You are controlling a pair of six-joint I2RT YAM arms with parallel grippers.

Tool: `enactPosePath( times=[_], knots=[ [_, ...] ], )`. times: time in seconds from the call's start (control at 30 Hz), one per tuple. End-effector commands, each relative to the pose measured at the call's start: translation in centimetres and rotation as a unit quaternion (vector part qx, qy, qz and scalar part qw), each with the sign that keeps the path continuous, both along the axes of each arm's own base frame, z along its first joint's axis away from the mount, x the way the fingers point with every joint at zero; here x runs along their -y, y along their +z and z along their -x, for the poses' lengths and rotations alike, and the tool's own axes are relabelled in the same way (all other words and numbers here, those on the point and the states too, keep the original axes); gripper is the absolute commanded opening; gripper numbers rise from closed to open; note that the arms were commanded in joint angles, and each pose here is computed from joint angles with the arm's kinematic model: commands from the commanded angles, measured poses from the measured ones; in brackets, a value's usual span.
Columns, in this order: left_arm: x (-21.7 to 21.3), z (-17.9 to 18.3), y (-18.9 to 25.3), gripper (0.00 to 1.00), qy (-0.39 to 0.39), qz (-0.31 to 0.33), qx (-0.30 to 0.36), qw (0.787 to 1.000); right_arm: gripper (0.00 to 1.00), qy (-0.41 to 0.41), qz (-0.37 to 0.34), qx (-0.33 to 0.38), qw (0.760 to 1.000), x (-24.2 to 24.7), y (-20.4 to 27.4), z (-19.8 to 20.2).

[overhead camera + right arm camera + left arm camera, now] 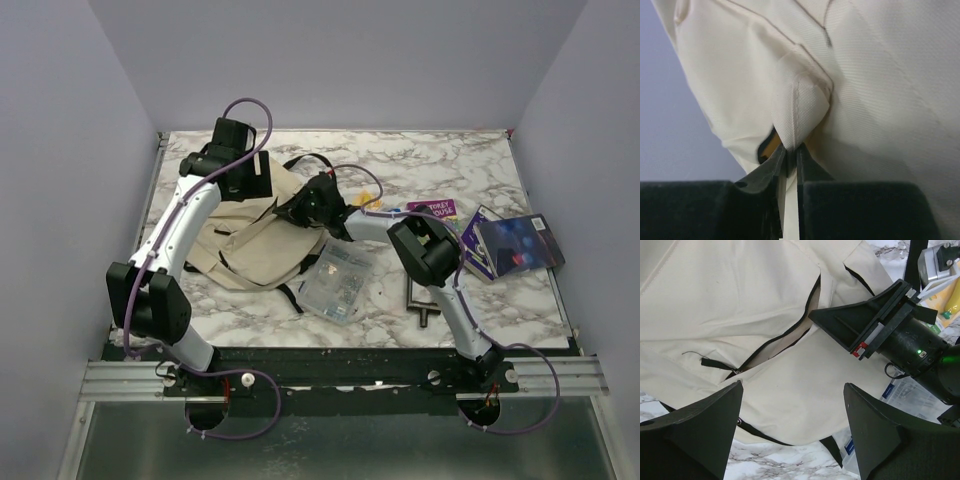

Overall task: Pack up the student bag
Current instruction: Adjust the student bag at the center of the board.

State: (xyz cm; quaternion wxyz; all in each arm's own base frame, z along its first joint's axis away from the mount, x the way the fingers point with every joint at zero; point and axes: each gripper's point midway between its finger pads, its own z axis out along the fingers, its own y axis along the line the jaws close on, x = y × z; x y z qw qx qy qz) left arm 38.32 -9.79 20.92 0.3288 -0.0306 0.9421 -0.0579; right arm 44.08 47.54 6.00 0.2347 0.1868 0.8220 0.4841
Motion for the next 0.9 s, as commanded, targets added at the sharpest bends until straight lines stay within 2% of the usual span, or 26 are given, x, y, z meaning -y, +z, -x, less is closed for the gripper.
enactPosePath(
  times=[0.0, 0.03, 0.23, 0.5, 0.63, 0.87],
  knots=[
    [-0.4, -0.8, -1.3, 0.86, -0.009, -0.023, -0.012, 1.0, 0.03, 0.012, 0.007, 0.041, 0.999, 0.5, 0.1, 0.5],
    [-0.3, -1.0, -1.7, 0.87, -0.013, -0.027, -0.016, 0.999, 0.01, 0.016, 0.007, 0.054, 0.998, 0.6, 0.6, 0.6],
    [-0.6, -2.4, -4.7, 0.86, -0.014, -0.078, -0.046, 0.996, 0.01, 0.046, -0.04, 0.099, 0.993, 0.4, 2.8, 1.9],
    [-0.9, -3.4, -8.2, 0.89, -0.014, -0.193, -0.077, 0.978, 0.0, 0.06, -0.065, 0.087, 0.992, 0.0, 3.1, 2.6],
    [-2.1, -4.3, -9.0, 0.9, 0.014, -0.24, -0.081, 0.967, 0.01, 0.061, -0.067, 0.079, 0.993, 0.2, 3.1, 2.9],
    [-2.6, -4.5, -10.4, 0.86, 0.028, -0.262, -0.101, 0.959, 0.01, 0.061, -0.077, 0.068, 0.993, 0.3, 2.9, 3.4]
  ],
)
